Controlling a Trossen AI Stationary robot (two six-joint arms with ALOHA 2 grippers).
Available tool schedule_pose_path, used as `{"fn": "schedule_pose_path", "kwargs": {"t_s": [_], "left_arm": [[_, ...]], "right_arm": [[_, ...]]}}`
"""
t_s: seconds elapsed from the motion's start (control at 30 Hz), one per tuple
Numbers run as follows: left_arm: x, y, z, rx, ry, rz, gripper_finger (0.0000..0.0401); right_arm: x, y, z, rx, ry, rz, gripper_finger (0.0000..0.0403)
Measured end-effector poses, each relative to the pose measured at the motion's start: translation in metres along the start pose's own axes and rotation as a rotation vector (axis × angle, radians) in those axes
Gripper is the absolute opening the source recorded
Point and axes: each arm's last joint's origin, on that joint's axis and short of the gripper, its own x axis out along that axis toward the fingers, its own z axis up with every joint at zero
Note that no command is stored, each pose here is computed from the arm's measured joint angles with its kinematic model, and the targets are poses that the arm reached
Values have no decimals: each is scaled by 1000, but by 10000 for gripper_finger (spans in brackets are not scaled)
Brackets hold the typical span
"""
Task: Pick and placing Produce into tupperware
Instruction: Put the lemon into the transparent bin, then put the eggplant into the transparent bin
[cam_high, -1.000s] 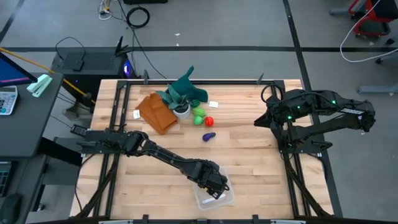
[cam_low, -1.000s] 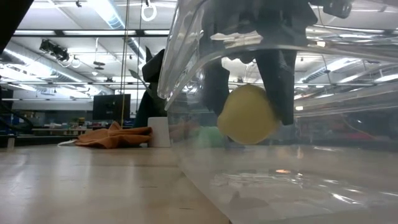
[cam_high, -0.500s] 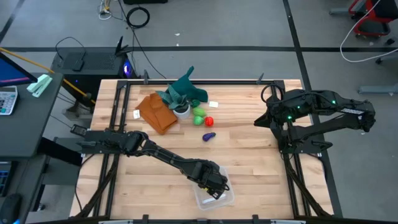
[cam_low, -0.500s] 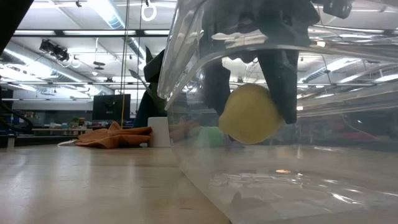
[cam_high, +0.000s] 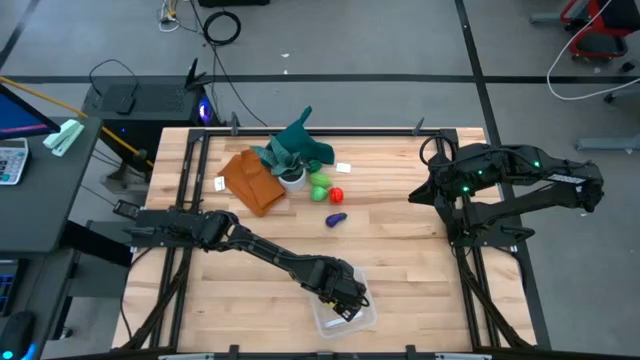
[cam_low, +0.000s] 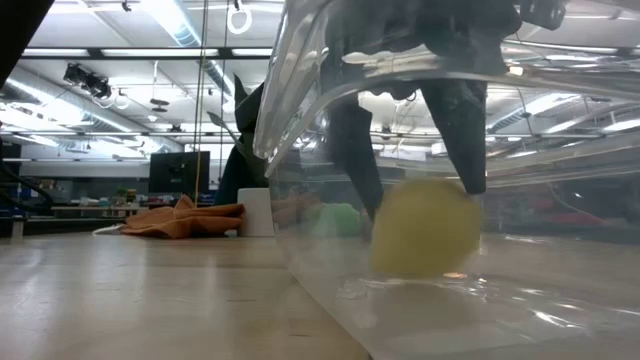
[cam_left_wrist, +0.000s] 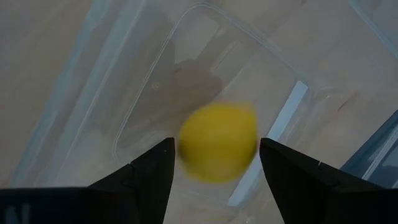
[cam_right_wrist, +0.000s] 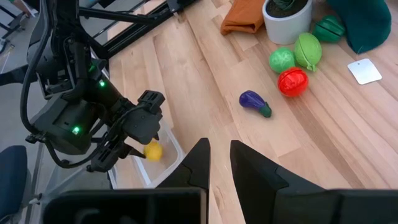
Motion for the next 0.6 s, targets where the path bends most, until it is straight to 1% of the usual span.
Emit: {"fn": "schedule_pose_path", "kwargs": {"t_s": [0.37,0.5,0.6], "left_arm": [[-1,-1,1,4,-7,-9,240],[-12,-8,5,22,-20,-38,234],[-24,-8,8,38,-13,-9,228]], "right_arm": [[0,0,0,0,0,0,30],[0,0,0,0,0,0,30],[0,0,0,1,0,0,30]]}}
